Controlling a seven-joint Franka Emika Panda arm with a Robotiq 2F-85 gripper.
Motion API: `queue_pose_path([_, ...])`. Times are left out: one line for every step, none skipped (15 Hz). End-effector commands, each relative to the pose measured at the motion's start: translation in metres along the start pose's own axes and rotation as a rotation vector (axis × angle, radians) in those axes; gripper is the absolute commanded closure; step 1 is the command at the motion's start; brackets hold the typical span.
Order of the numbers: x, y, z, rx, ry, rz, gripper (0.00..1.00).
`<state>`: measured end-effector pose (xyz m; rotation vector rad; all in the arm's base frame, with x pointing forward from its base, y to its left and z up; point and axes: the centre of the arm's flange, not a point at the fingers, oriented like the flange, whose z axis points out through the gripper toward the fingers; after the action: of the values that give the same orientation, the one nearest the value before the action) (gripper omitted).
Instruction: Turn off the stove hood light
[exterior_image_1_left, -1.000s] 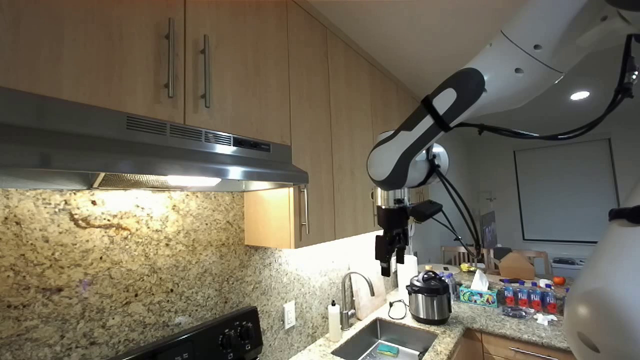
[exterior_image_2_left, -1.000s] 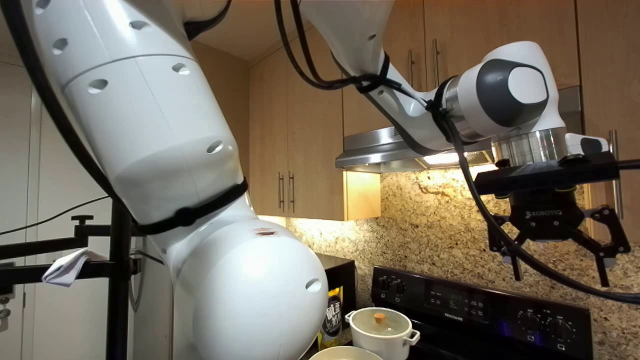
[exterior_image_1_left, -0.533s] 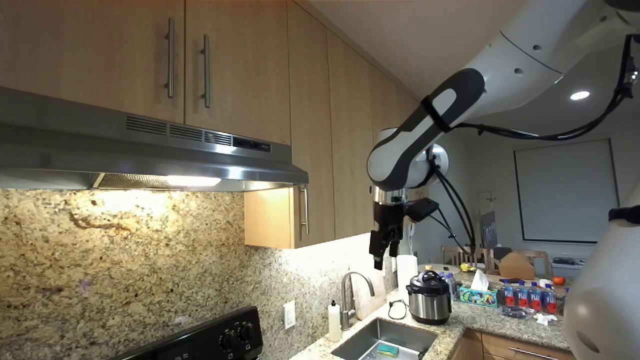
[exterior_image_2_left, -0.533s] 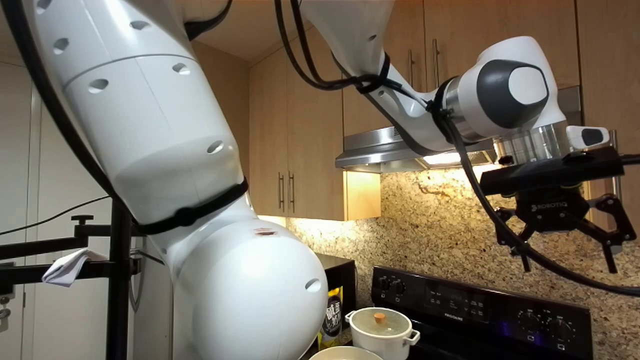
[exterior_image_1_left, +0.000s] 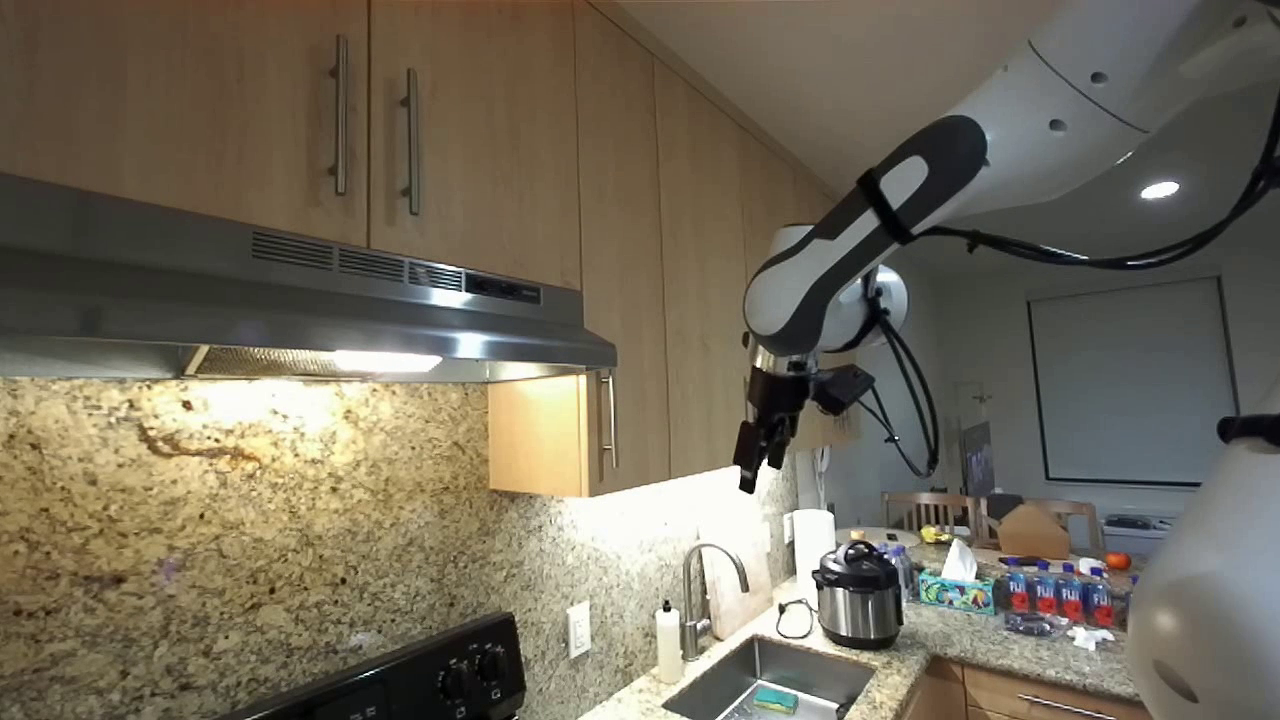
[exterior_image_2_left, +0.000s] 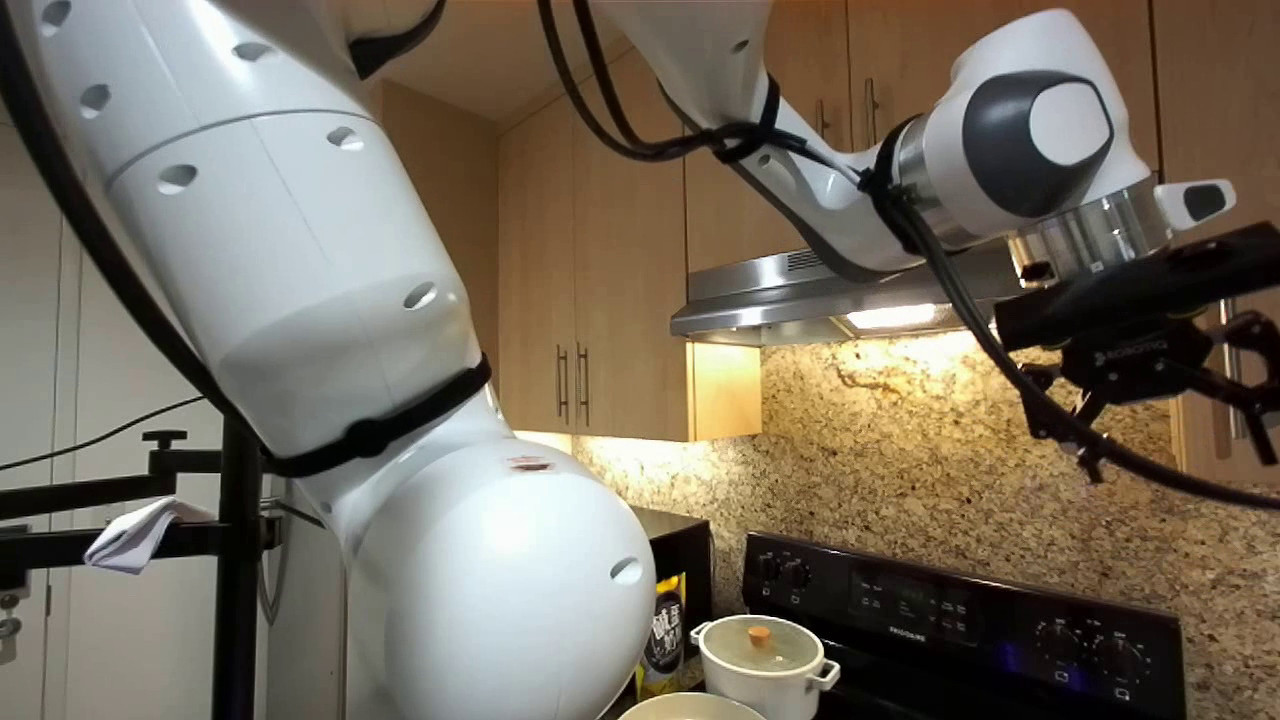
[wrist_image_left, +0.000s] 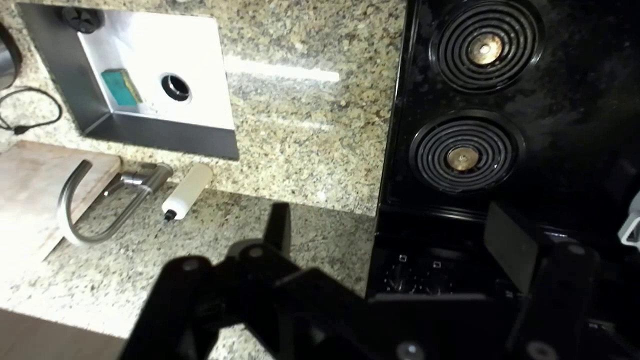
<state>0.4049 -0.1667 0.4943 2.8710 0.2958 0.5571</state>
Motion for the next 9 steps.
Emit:
queue_pose_path([0.006,0.019,-0.045,-0.024,0.097,-0.066,0.00])
queue_pose_path([0.011,0.020,-0.057,-0.038,0.121,-0.092,0.00])
queue_pose_path([0.015,0.021,-0.065,-0.049,0.137,-0.112,0.00])
queue_pose_path([0.023,0.021,-0.073,-0.058,0.156,-0.142,0.00])
queue_pose_path([0.030,0.021,-0.078,-0.068,0.171,-0.163,0.00])
queue_pose_path([0.045,0.018,-0.081,-0.068,0.186,-0.182,0.00])
queue_pose_path([0.054,0.014,-0.086,-0.074,0.208,-0.207,0.00])
queue_pose_path([0.065,0.007,-0.093,-0.088,0.232,-0.250,0.00])
queue_pose_path([0.073,0.002,-0.098,-0.094,0.250,-0.281,0.00])
